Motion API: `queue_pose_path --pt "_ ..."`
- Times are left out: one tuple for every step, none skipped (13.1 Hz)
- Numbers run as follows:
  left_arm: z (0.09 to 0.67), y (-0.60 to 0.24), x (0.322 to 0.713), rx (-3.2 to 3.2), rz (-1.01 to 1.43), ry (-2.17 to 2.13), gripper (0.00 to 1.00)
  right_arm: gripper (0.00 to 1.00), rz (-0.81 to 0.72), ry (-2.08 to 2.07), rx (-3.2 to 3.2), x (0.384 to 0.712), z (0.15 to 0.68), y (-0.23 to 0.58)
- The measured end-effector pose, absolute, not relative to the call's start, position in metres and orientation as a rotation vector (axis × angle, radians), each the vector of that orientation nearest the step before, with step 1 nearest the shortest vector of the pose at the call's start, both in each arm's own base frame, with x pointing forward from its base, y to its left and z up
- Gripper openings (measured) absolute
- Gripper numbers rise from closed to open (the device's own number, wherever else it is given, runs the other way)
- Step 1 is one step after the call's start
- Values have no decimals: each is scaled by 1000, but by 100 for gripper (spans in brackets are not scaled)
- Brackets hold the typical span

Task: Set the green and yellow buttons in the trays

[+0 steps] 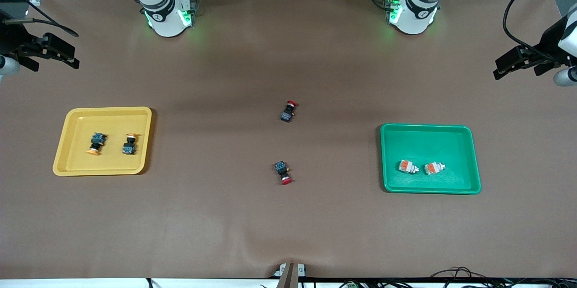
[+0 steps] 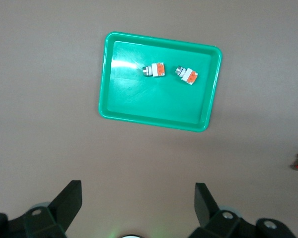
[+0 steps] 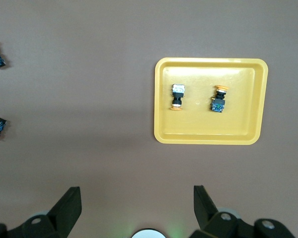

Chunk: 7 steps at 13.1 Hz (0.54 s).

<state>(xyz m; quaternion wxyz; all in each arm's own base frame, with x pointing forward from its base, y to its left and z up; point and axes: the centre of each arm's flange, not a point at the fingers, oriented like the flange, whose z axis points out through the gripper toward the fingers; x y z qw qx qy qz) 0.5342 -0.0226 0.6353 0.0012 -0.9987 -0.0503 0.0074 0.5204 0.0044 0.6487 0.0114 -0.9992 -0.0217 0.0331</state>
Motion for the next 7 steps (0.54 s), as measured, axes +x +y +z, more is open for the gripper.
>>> queue_pose_path --pt "637 -22 533 -3135 24 -161 100 100 103 -67 -3116 520 649 4" --pt "640 -20 532 -3136 18 -165 100 100 103 -66 -3117 520 649 4" --pt "645 -19 530 -3137 2 -168 100 100 104 -66 -3117 520 649 5" --pt "652 -17 529 -3133 -19 -169 100 100 105 -65 -3117 520 649 5" --pt "657 -16 528 -3122 -35 -166 100 100 105 -65 -3117 520 649 5" --pt "659 -15 528 -3112 -38 -162 100 100 107 -64 -3117 520 648 4" --pt "659 -14 528 -3109 -35 -161 100 100 108 -63 -3117 520 648 4"
